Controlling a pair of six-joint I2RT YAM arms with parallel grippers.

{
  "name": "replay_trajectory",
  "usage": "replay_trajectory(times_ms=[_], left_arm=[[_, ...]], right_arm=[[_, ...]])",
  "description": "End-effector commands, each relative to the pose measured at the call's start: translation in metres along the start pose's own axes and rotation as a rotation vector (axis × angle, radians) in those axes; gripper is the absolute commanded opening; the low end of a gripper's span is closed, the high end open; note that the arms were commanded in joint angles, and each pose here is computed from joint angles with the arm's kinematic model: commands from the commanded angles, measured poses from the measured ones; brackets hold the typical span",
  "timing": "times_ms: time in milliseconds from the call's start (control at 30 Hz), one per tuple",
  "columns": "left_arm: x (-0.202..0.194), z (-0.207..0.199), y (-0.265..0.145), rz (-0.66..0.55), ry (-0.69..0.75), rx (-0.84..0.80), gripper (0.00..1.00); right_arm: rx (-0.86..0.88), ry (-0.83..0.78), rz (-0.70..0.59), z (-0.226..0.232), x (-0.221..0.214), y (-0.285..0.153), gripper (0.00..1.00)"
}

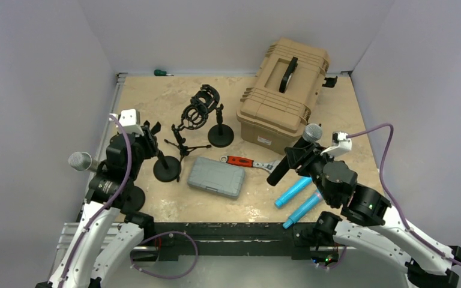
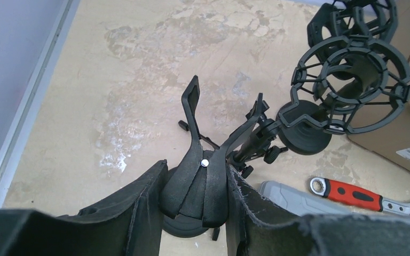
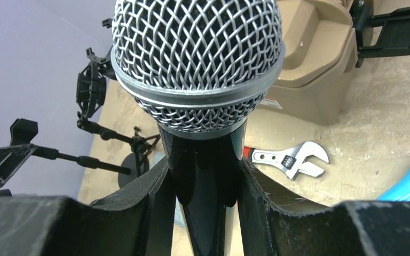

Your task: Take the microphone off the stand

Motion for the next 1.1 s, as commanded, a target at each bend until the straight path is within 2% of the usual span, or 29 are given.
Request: replay_trajectory(times_ms=[0,267,433,533,633,733,800,933,1067], left_arm=[[-0.087,0.005,0.003,0.34,-0.033,0.044,0.06],[-0.097,0.012,0.009,0.393,-0.043,0.118,0.13],[-0.091,0.014,0.007,0.377,-0.037,0.125,0.41],[-0.076,0.012,0.003,0.329,-0.043,0.112,0.52],[-0.05,0.006,-0.008,0.288,-0.051,0.078,0.55],[-0.004,-0.004,-0.025,0.19,-0.084,0.026,0.59],[0.026,-0.008,-0.037,0.12,-0.105,0.0,0.67],[0.085,-0.026,-0.059,-0.022,-0.139,-0.099,0.69],[0.129,-0.06,-0.07,-0.129,-0.135,-0.289,0.69]], right_arm=[[0.016,0.036,-0.004,0.004,0.002,-0.002,0.0],[0.034,0.052,-0.025,0.005,0.01,-0.007,0.0],[-0.009,0.015,-0.004,-0.002,0.004,-0.004,0.0],[-0.019,-0.01,0.015,-0.001,0.0,-0.001,0.0],[-0.055,-0.003,0.02,-0.003,0.0,0.002,0.0],[-0.145,0.032,0.041,-0.01,-0.007,0.006,0.0],[-0.213,0.057,0.056,-0.019,-0.014,0.008,0.0],[-0.41,0.118,0.081,-0.051,-0.037,0.008,0.0],[-0.503,0.231,0.053,-0.075,-0.052,0.005,0.0]])
Point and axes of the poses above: each gripper's point midway between its finger pads, its own y axis out along the fingers, its own z axis along the line the jaws close on, x = y × z, the point moved 1 cm from there along -y, back along the fingers, and after that the axes turned 1 degree about y, right-handed, at the moved point
